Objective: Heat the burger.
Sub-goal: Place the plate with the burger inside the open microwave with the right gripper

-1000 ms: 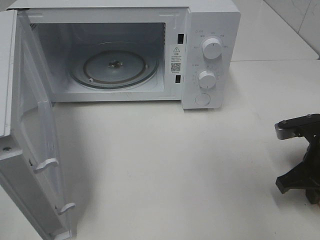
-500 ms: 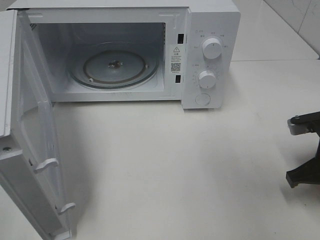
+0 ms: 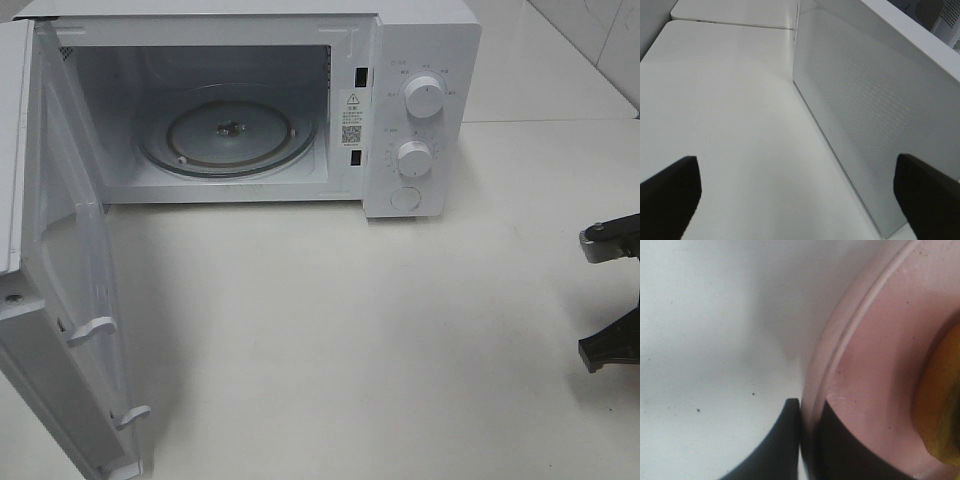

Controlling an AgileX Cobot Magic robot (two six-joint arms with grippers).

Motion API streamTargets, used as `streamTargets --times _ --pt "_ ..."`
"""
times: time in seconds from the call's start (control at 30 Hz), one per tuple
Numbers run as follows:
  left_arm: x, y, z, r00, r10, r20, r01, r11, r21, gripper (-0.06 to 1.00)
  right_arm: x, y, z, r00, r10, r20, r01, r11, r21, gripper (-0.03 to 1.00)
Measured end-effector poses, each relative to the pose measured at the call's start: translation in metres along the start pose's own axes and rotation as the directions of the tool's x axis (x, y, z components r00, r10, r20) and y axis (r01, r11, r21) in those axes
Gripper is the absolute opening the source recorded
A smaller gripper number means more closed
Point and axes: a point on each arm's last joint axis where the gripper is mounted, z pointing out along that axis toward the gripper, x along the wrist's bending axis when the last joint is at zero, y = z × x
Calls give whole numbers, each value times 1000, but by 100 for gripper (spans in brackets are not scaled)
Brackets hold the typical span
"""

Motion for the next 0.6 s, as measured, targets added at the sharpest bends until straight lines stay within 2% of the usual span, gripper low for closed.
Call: streamTargets --times 0.6 --pt "0 0 0 1000 0 0 0 1000 0 99 25 -12 -18 976 -179 122 178 984 25 2"
